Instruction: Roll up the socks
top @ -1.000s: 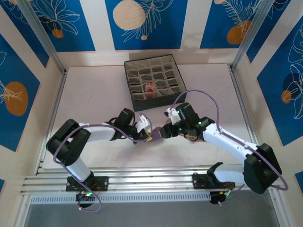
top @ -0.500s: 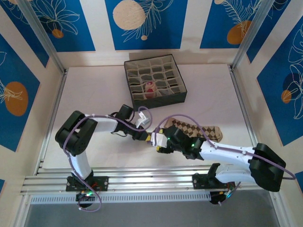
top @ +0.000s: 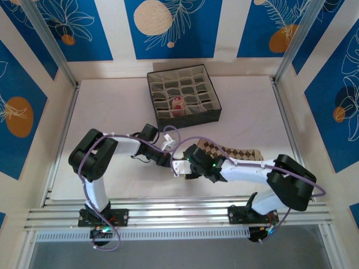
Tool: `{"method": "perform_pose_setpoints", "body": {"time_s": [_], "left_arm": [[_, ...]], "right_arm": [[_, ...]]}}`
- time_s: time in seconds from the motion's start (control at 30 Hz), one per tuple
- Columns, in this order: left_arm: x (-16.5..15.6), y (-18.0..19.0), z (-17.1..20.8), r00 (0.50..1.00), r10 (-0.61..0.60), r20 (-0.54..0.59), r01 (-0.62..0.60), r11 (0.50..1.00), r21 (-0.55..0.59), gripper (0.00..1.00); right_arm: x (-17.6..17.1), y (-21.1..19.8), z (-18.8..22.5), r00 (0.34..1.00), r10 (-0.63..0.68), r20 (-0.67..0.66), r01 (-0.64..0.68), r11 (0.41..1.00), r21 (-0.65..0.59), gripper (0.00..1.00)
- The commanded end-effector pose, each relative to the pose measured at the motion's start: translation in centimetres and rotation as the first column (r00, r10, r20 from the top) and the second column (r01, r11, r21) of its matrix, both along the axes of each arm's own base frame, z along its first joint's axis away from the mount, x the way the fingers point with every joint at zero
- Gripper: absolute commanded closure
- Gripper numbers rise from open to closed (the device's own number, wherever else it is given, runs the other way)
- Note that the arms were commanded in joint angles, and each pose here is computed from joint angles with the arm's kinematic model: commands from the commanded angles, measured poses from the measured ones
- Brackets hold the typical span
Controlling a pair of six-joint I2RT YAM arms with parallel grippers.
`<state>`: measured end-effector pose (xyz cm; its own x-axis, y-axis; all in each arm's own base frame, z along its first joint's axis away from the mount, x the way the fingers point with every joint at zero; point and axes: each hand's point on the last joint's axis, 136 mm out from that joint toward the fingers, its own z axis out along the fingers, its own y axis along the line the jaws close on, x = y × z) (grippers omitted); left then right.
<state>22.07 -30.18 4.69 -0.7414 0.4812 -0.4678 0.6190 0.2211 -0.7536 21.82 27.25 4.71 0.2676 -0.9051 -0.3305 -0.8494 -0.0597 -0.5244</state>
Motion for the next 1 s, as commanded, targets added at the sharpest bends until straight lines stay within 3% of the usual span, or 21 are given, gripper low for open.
{"method": "perform_pose_setpoints", "body": {"time_s": [0.0, 0.13, 0.2, 0.23, 0.33, 0.37, 0.5, 0.6, 0.7, 0.77, 0.87, 0.97], "left_arm": [[-0.9, 1.2, -1.7, 0.991, 0.035, -0.127, -0.026, 0.997, 0.076, 1.00], [-0.6, 1.4, -1.6, 0.990, 0.045, -0.134, -0.036, 0.997, 0.074, 1.00], [-0.5, 1.5, -1.5, 0.990, 0.052, -0.131, -0.043, 0.996, 0.075, 1.00], [-0.4, 1.5, -1.5, 0.990, 0.057, -0.126, -0.048, 0.996, 0.074, 0.99], [0.3, 1.7, -1.0, 0.992, 0.088, -0.091, -0.082, 0.995, 0.063, 0.92], [0.6, 1.7, -0.5, 0.993, 0.099, -0.068, -0.096, 0.994, 0.053, 0.90], [1.8, 2.1, 2.2, 0.988, 0.145, 0.054, -0.144, 0.989, -0.016, 0.81], [3.1, 2.6, 5.7, 0.955, 0.203, 0.217, -0.182, 0.977, -0.113, 0.73], [3.8, 3.5, 10.3, 0.867, 0.288, 0.408, -0.199, 0.949, -0.246, 0.63], [3.8, 4.2, 13.3, 0.777, 0.353, 0.521, -0.202, 0.924, -0.324, 0.56], [2.8, 5.0, 16.7, 0.668, 0.399, 0.628, -0.163, 0.902, -0.400, 0.49], [1.5, 5.6, 18.2, 0.610, 0.402, 0.682, -0.123, 0.899, -0.420, 0.40]], "right_arm": [[-0.3, 0.6, -0.8, 0.996, 0.059, -0.061, -0.061, 0.997, -0.036, 0.33], [-0.5, 0.6, -2.4, 0.989, 0.071, -0.130, -0.082, 0.993, -0.084, 0.35], [-0.2, 0.7, -2.9, 0.988, 0.048, -0.148, -0.064, 0.993, -0.103, 0.43], [0.0, 0.8, -3.0, 0.987, 0.031, -0.155, -0.048, 0.993, -0.106, 0.51], [0.4, 1.6, -2.0, 0.986, -0.027, -0.167, 0.018, 0.998, -0.058, 0.92], [0.4, 1.9, -1.4, 0.984, -0.043, -0.175, 0.039, 0.999, -0.026, 1.00], [0.3, 3.0, 1.9, 0.971, -0.094, -0.220, 0.120, 0.987, 0.108, 1.00], [0.6, 3.3, 4.7, 0.941, -0.157, -0.299, 0.220, 0.957, 0.191, 1.00], [1.1, 3.2, 7.7, 0.871, -0.211, -0.443, 0.352, 0.898, 0.265, 1.00], [1.5, 3.2, 9.7, 0.820, -0.217, -0.529, 0.426, 0.849, 0.313, 1.00], [1.8, 3.2, 12.4, 0.747, -0.173, -0.642, 0.495, 0.789, 0.365, 1.00], [1.4, 3.6, 15.4, 0.678, -0.057, -0.733, 0.512, 0.751, 0.416, 1.00]]}}
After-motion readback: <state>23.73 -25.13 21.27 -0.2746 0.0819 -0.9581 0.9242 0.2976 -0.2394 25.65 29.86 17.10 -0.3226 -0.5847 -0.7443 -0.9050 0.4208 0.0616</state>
